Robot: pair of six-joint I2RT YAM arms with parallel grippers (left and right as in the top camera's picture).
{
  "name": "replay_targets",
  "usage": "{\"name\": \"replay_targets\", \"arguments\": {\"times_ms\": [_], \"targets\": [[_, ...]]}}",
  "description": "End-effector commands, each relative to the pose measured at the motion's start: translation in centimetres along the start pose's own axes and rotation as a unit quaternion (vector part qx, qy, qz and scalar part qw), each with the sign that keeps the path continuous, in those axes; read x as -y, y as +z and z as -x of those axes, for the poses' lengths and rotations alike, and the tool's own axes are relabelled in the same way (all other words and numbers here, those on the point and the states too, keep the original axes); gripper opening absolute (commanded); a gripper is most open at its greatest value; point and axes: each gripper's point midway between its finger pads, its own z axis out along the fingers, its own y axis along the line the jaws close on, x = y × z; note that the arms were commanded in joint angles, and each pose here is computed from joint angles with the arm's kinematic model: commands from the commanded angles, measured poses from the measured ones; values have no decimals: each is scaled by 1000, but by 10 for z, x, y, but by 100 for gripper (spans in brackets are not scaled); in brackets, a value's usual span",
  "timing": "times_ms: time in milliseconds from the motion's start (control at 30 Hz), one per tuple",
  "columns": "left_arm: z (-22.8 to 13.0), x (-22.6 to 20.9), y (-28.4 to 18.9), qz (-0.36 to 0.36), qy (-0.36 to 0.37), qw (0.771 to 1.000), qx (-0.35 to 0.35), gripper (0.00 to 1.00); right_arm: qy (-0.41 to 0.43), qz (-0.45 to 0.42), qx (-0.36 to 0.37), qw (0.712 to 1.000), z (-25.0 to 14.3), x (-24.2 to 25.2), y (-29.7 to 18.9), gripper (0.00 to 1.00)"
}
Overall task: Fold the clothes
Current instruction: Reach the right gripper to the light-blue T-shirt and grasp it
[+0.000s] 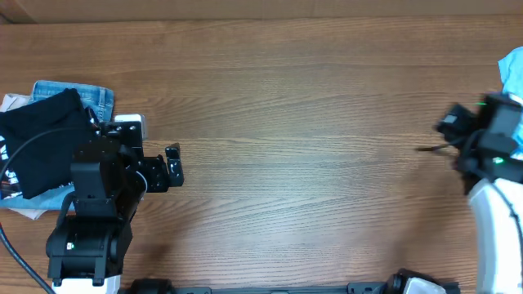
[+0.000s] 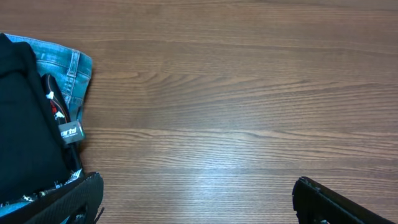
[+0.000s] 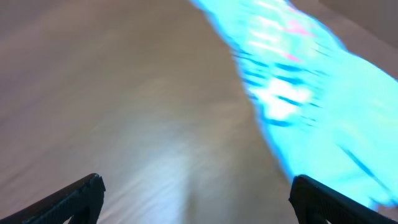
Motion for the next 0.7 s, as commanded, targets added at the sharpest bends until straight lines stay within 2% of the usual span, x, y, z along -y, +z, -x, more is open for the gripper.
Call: {"name": "replay_targets", "arguments": {"times_ms": [0,167,400,667], "targets": [[11,2,-8,-5,-5,1000,17,100,53,-61,-27,996,-1,46,27,100],[11,2,-8,-5,-5,1000,17,100,116,-113,-93,982,-31,98,70,100],[11,2,-8,-5,-5,1000,17,100,153,-109,-157,970,-65,119,105,100],[11,2,-8,-5,-5,1000,17,100,157,-98,-202,962,-93,116,125,100]]}}
